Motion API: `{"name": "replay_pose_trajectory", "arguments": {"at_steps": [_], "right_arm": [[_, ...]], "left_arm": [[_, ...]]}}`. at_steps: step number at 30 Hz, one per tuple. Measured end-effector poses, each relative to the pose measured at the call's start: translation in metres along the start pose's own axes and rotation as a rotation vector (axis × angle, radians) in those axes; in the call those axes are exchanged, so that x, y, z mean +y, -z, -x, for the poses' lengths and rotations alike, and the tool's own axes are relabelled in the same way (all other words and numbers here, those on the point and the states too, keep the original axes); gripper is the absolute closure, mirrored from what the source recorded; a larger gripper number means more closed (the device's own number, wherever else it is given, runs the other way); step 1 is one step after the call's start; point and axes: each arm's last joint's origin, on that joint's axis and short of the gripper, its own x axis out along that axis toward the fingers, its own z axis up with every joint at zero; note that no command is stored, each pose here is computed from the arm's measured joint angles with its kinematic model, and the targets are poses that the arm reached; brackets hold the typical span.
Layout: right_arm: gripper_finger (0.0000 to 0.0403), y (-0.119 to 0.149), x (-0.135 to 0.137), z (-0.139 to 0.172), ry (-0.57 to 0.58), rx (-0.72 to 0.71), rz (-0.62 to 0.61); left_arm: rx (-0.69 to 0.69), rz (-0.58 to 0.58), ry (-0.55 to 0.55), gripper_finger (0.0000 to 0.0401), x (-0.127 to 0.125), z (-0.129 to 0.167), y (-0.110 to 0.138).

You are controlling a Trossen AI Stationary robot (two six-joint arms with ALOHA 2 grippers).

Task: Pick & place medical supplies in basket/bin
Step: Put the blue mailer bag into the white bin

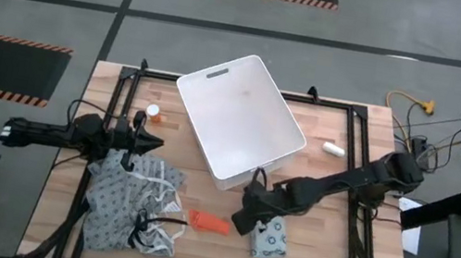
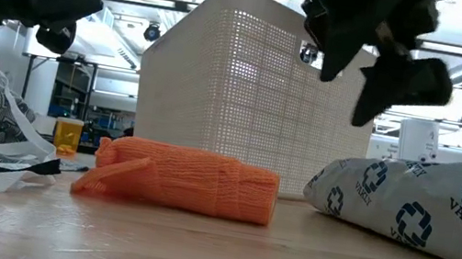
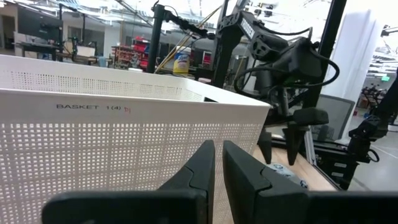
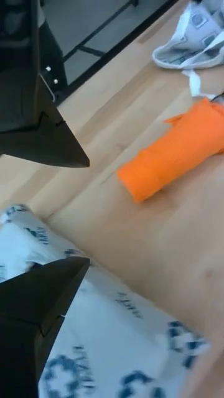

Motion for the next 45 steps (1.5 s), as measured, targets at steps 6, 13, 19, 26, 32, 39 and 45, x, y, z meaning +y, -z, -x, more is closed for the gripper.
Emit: {"name": "replay_pose_trajectory", "arguments": {"at_steps": [6, 13, 19, 26, 32, 39, 45], "right_arm": [[0.0166, 0.017, 0.003, -0.003, 0.003, 0.049, -0.020], [0.0167, 0.028, 0.001, -0.005, 0.044, 0.025, -0.028], [0.0168, 0.032, -0.007, -0.008, 0.098, 0.017, -0.038], [0.0168, 0.034, -0.013, -0.013, 0.113, 0.019, -0.039], [0.0168, 0.033, -0.013, -0.018, 0.061, 0.011, -0.044], [0.0168, 0.037, -0.023, -0.027, 0.065, 0.021, -0.055], [0.0168, 0.042, -0.030, -0.032, 0.052, 0.034, -0.038]], "left_arm": [[0.002, 0.000, 0.000, 0.0387, 0.000, 0.000, 0.000], [0.003, 0.000, -0.001, 0.0387, 0.000, 0.000, 0.000], [0.003, 0.000, -0.001, 0.0387, 0.000, 0.000, 0.000], [0.003, 0.000, -0.001, 0.0387, 0.000, 0.000, 0.000], [0.005, 0.000, -0.001, 0.0387, 0.000, 0.000, 0.000], [0.043, -0.002, -0.007, 0.0387, 0.001, 0.000, 0.004], [0.041, -0.002, -0.007, 0.0387, 0.001, 0.000, 0.004]]}}
